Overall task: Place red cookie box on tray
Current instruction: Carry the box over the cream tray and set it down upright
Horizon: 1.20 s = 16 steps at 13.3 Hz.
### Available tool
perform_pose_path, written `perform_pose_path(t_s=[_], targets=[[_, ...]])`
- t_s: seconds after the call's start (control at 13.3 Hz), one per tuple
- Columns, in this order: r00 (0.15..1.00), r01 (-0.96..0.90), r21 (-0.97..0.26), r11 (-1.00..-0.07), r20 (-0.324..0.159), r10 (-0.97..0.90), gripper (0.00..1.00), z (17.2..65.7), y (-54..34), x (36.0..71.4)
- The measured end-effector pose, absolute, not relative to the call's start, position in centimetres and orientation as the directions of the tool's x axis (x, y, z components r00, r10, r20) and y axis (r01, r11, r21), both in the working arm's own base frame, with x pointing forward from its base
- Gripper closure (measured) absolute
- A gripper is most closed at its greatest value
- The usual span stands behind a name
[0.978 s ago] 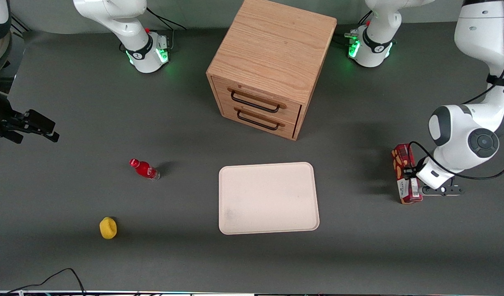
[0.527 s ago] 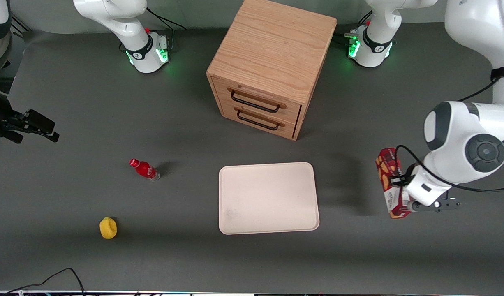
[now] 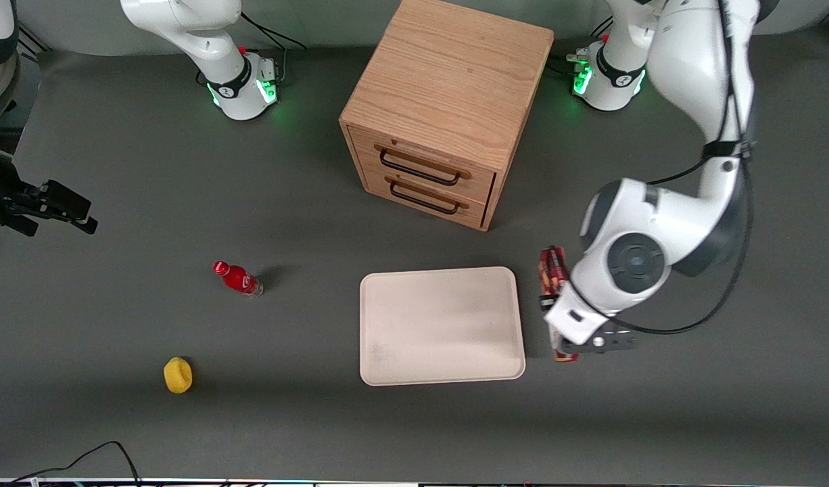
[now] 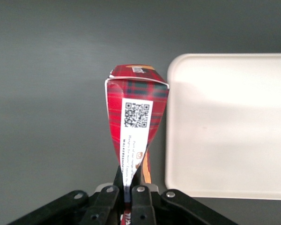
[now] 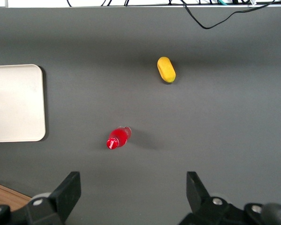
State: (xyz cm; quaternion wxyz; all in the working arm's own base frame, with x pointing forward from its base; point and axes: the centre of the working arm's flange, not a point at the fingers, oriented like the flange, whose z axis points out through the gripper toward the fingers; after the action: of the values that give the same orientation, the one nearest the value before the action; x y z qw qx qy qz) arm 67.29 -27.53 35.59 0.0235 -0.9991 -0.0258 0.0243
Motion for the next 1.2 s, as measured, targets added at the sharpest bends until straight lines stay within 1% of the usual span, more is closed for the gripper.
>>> perform_pose_path(t_s=[0.15,0.38,0.53,0.75,1.13,1.2], targets=[[0.998,0.037,-0.064,-0.997,-0.044,0.040,0.93,33.0,-31.0,67.1],[0.999,0.022,-0.063,-0.998,-0.025,0.024,0.93,30.4,-33.6,67.5],[0.999,0.031,-0.059,-0.998,-0.017,0.032,0.93,29.6,-34.0,67.8],[0.995,0.096,-0.052,-0.994,-0.002,0.096,0.93,29.5,-35.2,67.7],[0.996,0.090,-0.085,-0.992,-0.010,0.091,0.93,27.2,-36.5,66.9],[0.996,0.085,-0.099,-0.991,-0.011,0.087,0.85,26.5,-36.4,66.9]])
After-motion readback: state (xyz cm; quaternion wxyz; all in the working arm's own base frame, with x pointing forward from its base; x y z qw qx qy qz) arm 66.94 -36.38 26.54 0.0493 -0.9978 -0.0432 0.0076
